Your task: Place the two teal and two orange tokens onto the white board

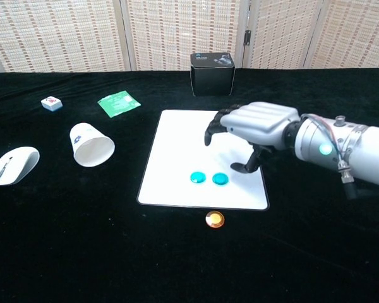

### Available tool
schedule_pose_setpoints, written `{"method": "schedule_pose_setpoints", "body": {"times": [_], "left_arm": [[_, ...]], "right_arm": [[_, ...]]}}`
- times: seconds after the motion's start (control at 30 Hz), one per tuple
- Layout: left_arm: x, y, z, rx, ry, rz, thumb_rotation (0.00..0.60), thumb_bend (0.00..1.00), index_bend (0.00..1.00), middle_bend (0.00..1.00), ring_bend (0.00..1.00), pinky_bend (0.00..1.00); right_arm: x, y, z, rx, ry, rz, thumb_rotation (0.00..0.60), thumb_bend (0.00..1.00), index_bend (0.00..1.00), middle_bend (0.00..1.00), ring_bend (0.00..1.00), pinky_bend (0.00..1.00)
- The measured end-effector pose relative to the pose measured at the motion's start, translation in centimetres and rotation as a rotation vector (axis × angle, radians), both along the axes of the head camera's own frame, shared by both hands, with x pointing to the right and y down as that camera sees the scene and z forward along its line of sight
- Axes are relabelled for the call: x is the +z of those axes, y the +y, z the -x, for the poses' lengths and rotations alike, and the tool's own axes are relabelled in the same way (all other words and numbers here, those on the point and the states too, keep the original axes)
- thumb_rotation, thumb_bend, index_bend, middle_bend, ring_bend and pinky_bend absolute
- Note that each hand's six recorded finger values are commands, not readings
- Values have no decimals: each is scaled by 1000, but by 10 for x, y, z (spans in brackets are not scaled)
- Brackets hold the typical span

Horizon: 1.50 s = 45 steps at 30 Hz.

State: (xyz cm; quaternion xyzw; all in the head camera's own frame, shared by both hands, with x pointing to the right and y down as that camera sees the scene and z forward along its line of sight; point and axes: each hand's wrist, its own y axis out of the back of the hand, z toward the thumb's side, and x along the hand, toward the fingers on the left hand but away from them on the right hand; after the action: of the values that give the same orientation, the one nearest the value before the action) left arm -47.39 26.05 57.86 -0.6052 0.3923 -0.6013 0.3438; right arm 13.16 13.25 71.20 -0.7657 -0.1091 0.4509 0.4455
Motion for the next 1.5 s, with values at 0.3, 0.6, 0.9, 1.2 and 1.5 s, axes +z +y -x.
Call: {"method": "schedule_pose_setpoints", "body": {"times": [0.3,0.6,0.9,1.2,1.5], "left_arm": [[2,-1,-4,10,6,2,600,329,61,0,31,0],[0,-3,-9,23,12,-3,600,329,62,0,30,0],[-2,-2,-6,15,5,0,600,329,62,0,30,0],[0,-2,-7,19,4,3,600,329,62,0,30,0],[2,-1,-5,14,2,7,600,328,62,0,30,0]], "right_arm": [[-9,-27,-81,161,90,-51,600,442,333,176,9,0],[10,-17,-135,231,181,-14,600,442,346,176,11,0],[28,-4,-150,237,208,18,600,442,361,179,11,0],[33,-2,-156,249,216,25,600,443,365,179,11,0],[34,-3,-161,260,224,23,600,442,372,180,12,0]]}}
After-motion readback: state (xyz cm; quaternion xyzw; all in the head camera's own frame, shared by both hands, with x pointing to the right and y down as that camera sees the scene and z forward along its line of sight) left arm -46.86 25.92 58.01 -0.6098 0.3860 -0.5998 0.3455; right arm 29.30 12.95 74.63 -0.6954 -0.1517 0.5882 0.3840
